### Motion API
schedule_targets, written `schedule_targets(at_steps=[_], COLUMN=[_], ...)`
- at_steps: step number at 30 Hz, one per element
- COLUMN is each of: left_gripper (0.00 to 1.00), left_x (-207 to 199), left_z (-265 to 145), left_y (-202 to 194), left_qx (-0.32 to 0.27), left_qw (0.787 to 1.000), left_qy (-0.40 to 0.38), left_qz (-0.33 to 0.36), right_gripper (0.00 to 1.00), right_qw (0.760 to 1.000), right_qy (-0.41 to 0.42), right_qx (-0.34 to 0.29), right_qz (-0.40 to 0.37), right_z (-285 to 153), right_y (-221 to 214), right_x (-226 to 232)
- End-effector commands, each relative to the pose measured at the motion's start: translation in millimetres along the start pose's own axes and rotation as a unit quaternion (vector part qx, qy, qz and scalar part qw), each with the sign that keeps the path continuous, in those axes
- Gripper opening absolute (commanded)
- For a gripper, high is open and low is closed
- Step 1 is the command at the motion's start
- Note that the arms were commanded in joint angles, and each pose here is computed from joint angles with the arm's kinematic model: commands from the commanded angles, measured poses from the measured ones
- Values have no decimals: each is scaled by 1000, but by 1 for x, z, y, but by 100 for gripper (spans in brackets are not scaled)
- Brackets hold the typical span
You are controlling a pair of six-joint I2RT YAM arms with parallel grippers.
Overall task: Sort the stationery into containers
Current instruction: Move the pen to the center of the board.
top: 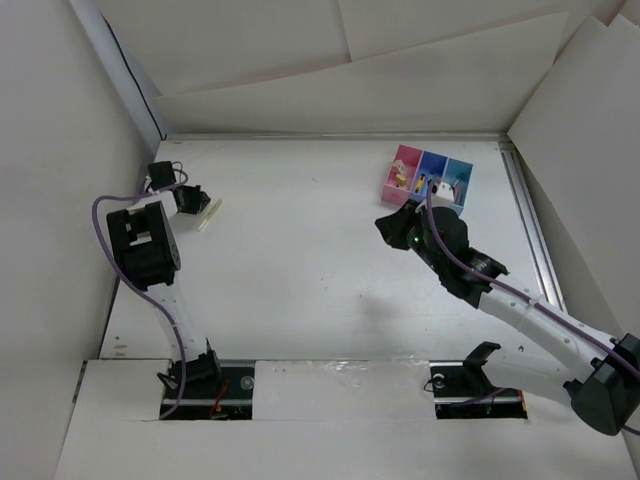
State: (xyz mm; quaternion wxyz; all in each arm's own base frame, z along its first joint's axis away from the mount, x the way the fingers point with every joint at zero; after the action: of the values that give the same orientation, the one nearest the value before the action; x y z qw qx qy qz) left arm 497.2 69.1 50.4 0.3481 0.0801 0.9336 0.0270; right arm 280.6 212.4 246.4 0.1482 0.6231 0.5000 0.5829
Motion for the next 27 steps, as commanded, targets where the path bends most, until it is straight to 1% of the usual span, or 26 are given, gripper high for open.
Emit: schedule_targets(at_steps=[1,2,4,5,6,8,10,11,12,13,15,16,17,19,20,21,22,23,26,27], left_gripper=[0,0,0,1,3,10,16,21,22,25,26,28,30,32,34,34,37,43,49,49], left_x=[-56,-75,-82,-92,-93,-93,-87,-79,-67,-64,-51,-37,-37,-27,-24,-16,-13,-10,6,6], left_z=[-43,-60,-74,-89,-91,-99,-102,-99,-97,-99,-98,-96,-98,-99,-100,-100,-101,-104,-106,-108], left_y=[-6,-8,-14,-16,-23,-32,-56,-64,-72,-84,-99,-113,-121,-133,-147,-153,-159,-173,-191,-201], left_qx=[-20,-36,-54,-68,-83,-93,-82,-72,-69,-67,-52,-42,-39,-38,-39,-39,-41,-36,-23,-21], left_qw=[995,991,986,982,980,972,965,963,959,955,950,945,940,931,924,919,914,908,895,887], left_qy=[-87,-108,-112,-121,-111,-104,-103,-94,-80,-78,-71,-60,-68,-57,-49,-37,-32,-35,-29,-33], left_qz=[48,65,108,126,145,191,227,242,262,278,301,320,333,358,378,390,403,416,445,460], right_gripper=[14,14,14,14,14,14,14,14,14,14,14,16,18,22,24,26,28,32,41,43], right_qw=[1000,999,1000,1000,1000,1000,1000,1000,1000,999,999,999,999,999,999,999,999,999,999,999], right_qy=[17,20,14,11,11,7,7,7,7,3,3,3,0,0,0,0,-4,-4,-11,-15], right_qx=[-25,-29,-22,-25,-25,-28,-28,-28,-28,-32,-32,-32,-35,-35,-35,-35,-38,-38,-38,-41], right_qz=[0,1,-7,-7,-7,-7,-7,-7,-7,-7,-7,-7,-6,-6,-6,-6,-6,-6,-8,-7], right_z=[-4,-5,-3,-3,-3,-3,-3,-3,-3,-3,-3,-3,-3,-3,-3,-3,-2,-2,-2,-2], right_y=[12,15,10,11,11,12,12,12,12,13,13,13,14,14,14,14,15,15,14,15], right_x=[11,14,12,11,11,10,10,10,10,9,9,9,8,8,8,8,7,7,4,3])
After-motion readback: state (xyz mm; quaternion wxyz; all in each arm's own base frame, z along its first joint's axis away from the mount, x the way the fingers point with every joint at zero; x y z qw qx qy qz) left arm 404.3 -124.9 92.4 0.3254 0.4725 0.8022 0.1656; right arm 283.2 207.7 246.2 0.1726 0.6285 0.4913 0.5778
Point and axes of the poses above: each gripper's point midway between its finger pads, its own z axis out along the fingers, its own x axis along the line the jaws close on, y = z × x, the point moved 2 cm from there along -z, back along the fingers, and after that the axes turned 1 degree about -z, right-handed, at the moved point
